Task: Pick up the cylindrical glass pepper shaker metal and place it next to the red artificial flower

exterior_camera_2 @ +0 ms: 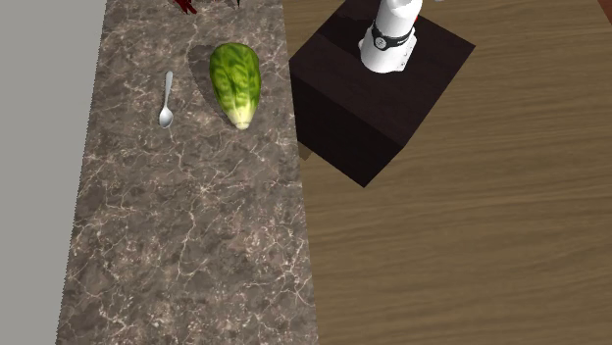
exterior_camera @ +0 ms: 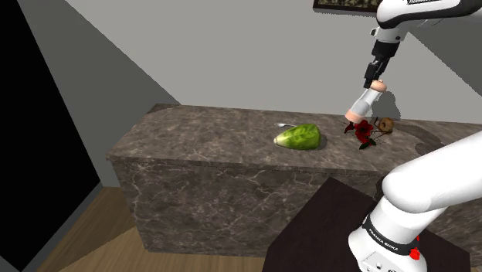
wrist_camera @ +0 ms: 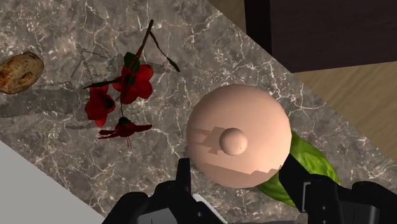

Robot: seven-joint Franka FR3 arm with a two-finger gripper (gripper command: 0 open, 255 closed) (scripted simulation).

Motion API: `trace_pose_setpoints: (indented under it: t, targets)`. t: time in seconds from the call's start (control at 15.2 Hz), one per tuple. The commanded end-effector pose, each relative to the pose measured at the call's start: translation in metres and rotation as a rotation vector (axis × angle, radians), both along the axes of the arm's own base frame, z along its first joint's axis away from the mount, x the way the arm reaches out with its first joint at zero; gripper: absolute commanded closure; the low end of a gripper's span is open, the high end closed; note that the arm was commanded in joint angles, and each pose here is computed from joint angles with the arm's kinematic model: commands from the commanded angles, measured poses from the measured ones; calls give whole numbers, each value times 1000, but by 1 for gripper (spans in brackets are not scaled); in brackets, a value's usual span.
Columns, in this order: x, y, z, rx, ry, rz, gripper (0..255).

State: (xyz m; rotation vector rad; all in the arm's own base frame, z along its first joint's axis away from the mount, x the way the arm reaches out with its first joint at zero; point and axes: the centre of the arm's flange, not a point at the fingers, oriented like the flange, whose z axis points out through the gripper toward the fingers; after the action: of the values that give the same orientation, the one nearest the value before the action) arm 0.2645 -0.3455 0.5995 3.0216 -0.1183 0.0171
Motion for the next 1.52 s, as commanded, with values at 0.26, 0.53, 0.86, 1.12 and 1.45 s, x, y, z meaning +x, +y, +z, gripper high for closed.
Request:
trace_pose_setpoints:
  t: [0.26, 0.53, 0.86, 1.12, 1.45]
  targets:
    - [0, 0, -32, 0, -1, 0, 255]
    - [0, 0, -53, 0, -1, 0, 255]
    - [0, 0, -80, 0, -1, 0, 255]
    - [0, 0, -101, 0, -1, 0, 255]
    - [0, 0, -127, 0, -1, 0, 255]
